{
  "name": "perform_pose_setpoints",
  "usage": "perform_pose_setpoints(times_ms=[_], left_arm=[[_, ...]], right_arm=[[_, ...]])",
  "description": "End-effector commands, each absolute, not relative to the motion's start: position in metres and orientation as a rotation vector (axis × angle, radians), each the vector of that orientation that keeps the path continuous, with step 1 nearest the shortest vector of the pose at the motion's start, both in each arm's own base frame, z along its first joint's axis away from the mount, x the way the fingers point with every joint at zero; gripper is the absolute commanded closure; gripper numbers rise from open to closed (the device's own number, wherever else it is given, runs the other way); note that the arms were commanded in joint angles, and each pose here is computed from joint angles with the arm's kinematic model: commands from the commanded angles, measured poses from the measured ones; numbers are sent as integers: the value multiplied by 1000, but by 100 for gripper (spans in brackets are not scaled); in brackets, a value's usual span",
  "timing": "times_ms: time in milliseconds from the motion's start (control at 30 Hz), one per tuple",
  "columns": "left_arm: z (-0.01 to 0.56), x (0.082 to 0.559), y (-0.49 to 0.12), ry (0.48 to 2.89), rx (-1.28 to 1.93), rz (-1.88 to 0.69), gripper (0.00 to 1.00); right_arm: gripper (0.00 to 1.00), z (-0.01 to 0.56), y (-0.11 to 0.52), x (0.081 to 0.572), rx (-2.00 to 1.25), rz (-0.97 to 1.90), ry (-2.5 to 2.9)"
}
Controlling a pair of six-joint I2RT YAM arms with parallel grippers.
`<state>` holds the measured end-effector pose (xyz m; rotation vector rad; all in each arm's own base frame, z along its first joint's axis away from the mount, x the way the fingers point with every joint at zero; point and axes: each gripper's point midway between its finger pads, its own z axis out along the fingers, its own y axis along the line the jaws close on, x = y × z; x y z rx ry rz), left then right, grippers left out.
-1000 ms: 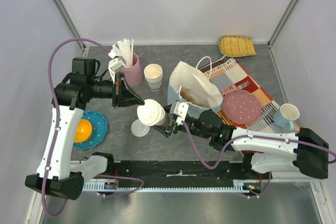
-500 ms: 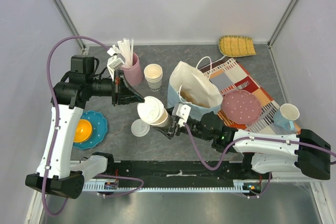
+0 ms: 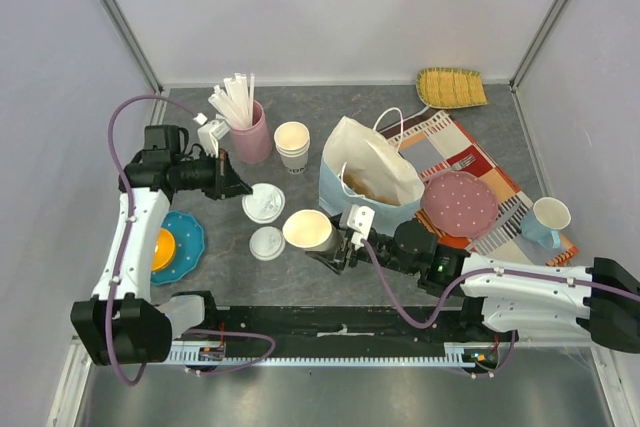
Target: Pack the takeout coffee
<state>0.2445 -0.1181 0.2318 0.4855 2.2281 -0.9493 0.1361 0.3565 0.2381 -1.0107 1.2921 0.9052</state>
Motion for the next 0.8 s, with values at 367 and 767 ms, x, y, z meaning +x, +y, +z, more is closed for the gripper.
perform_pose_setpoints(times_ms=[367, 767], left_arm=[[158, 206, -128, 2237, 913, -963, 98], [94, 148, -195, 2123, 1610, -1096, 75]], right_arm=[[31, 217, 355, 126, -1076, 922, 1325], [30, 218, 351, 124, -1099, 910, 1320]])
